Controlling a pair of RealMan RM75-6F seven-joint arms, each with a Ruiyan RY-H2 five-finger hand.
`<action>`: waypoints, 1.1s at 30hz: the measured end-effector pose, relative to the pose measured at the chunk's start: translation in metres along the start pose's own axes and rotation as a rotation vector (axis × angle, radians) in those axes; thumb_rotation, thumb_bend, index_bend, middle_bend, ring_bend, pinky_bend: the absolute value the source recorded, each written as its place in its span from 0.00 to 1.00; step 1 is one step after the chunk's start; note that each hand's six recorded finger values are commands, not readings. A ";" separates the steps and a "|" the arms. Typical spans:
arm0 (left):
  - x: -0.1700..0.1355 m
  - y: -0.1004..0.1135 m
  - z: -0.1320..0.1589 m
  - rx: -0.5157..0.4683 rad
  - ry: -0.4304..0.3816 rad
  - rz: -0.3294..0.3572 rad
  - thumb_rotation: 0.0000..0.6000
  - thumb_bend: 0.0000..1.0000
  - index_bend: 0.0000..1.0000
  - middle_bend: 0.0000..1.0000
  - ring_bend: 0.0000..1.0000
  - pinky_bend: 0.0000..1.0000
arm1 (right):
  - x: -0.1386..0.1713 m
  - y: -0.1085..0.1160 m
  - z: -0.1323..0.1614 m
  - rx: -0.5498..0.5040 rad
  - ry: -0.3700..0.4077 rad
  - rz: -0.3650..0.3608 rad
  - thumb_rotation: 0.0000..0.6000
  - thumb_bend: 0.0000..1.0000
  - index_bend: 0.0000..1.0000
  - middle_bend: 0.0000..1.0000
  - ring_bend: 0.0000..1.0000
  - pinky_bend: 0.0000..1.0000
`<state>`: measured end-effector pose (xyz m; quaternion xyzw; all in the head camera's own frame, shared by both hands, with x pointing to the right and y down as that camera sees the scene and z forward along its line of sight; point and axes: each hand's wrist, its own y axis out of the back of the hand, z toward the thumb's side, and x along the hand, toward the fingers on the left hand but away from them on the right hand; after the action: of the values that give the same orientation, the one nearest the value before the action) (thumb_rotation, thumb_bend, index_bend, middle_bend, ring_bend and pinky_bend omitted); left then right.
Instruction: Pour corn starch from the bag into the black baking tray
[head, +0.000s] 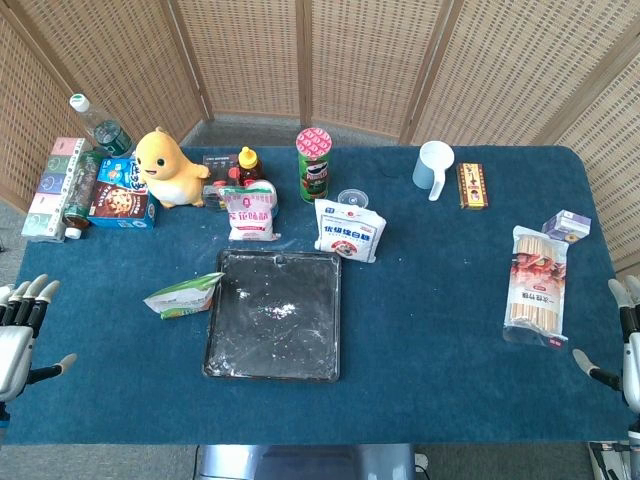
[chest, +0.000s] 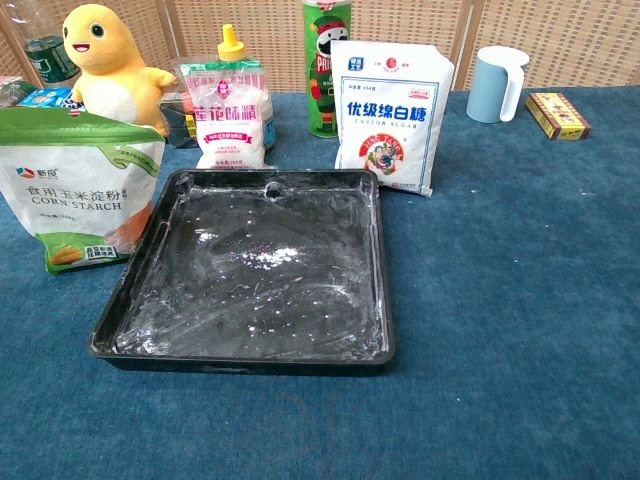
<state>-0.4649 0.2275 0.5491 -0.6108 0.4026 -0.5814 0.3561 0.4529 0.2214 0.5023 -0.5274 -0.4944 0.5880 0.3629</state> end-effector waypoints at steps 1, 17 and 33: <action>0.000 -0.001 0.000 0.000 0.000 -0.003 1.00 0.00 0.00 0.00 0.00 0.07 | 0.000 0.000 0.000 -0.001 0.000 0.001 1.00 0.05 0.00 0.00 0.00 0.00; 0.032 -0.037 0.010 -0.166 -0.056 -0.068 1.00 0.00 0.00 0.00 0.00 0.07 | -0.004 -0.005 -0.004 -0.040 -0.012 0.055 1.00 0.05 0.00 0.00 0.00 0.00; 0.075 -0.104 0.071 -0.403 -0.066 -0.091 1.00 0.00 0.00 0.00 0.00 0.07 | -0.004 0.003 -0.009 -0.084 -0.019 0.047 1.00 0.05 0.00 0.00 0.00 0.00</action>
<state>-0.3859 0.2016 0.6701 -0.7060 0.4708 -0.4844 0.2129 0.4626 0.2182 0.5010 -0.5483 -0.5095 0.5799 0.3218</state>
